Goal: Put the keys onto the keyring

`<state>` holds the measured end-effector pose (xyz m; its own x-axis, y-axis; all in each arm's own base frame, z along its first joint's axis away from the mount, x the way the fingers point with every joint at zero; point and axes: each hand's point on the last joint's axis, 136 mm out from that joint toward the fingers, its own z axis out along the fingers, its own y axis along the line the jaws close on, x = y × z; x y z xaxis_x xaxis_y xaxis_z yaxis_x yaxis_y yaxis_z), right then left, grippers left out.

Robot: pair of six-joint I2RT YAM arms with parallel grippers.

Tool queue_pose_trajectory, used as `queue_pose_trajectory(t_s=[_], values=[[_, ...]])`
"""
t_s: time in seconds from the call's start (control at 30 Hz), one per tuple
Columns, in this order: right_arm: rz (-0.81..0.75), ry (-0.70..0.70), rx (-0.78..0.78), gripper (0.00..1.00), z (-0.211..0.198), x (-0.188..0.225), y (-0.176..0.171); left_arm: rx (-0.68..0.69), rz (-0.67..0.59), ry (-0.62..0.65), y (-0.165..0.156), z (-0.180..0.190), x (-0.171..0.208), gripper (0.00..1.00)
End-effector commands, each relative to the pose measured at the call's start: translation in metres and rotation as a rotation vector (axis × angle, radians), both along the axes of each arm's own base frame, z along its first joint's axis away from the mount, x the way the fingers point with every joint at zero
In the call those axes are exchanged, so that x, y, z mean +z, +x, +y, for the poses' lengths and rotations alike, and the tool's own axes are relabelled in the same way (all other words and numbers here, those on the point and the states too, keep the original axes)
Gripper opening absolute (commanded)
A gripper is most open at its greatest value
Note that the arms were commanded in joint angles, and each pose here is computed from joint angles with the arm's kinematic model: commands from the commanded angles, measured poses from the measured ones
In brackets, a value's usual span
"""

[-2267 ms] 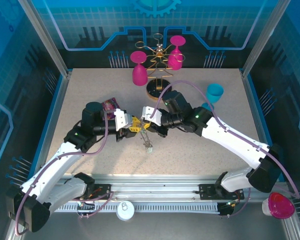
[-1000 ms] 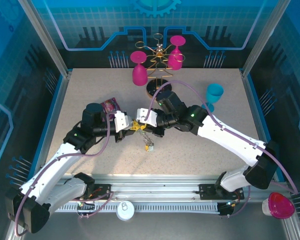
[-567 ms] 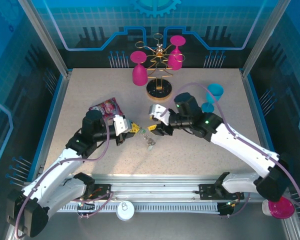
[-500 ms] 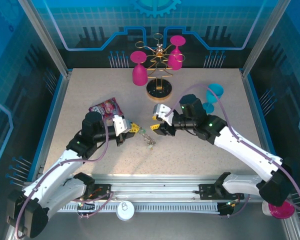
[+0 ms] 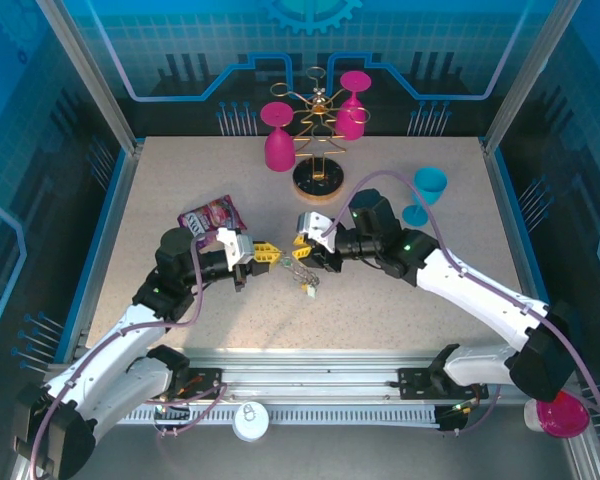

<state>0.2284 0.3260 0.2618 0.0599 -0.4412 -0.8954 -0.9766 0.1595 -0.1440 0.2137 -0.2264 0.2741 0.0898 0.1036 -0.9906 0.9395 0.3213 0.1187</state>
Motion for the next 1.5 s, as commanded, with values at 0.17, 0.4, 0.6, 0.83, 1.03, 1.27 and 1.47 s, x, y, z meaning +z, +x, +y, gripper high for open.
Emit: queue_pose_trajectory(t_s=[0.17,0.4,0.6,0.83,1.03,1.27,1.47], values=[[-0.050,0.080,0.130,0.24,0.016,0.028,-0.016,-0.063,-0.055,-0.041,-0.010,-0.005,0.020,0.00],[-0.051,0.059,0.158,0.23,0.021,0.024,-0.019,-0.072,-0.054,-0.045,-0.009,-0.006,0.021,0.00],[-0.055,0.058,0.183,0.18,0.026,0.027,-0.020,-0.076,-0.051,-0.046,-0.009,-0.007,0.021,0.00],[-0.054,0.028,0.201,0.00,0.027,0.025,-0.022,-0.071,-0.059,-0.053,-0.008,-0.007,0.024,0.00],[-0.045,-0.022,0.094,0.00,0.022,0.027,-0.008,0.059,-0.045,-0.050,0.007,0.003,0.021,0.30],[-0.046,-0.085,0.004,0.00,0.016,0.024,0.001,0.196,-0.002,-0.033,0.007,0.023,0.006,0.48],[-0.040,-0.164,-0.057,0.00,0.013,0.021,0.008,0.322,0.089,0.011,0.006,0.042,-0.015,0.44]])
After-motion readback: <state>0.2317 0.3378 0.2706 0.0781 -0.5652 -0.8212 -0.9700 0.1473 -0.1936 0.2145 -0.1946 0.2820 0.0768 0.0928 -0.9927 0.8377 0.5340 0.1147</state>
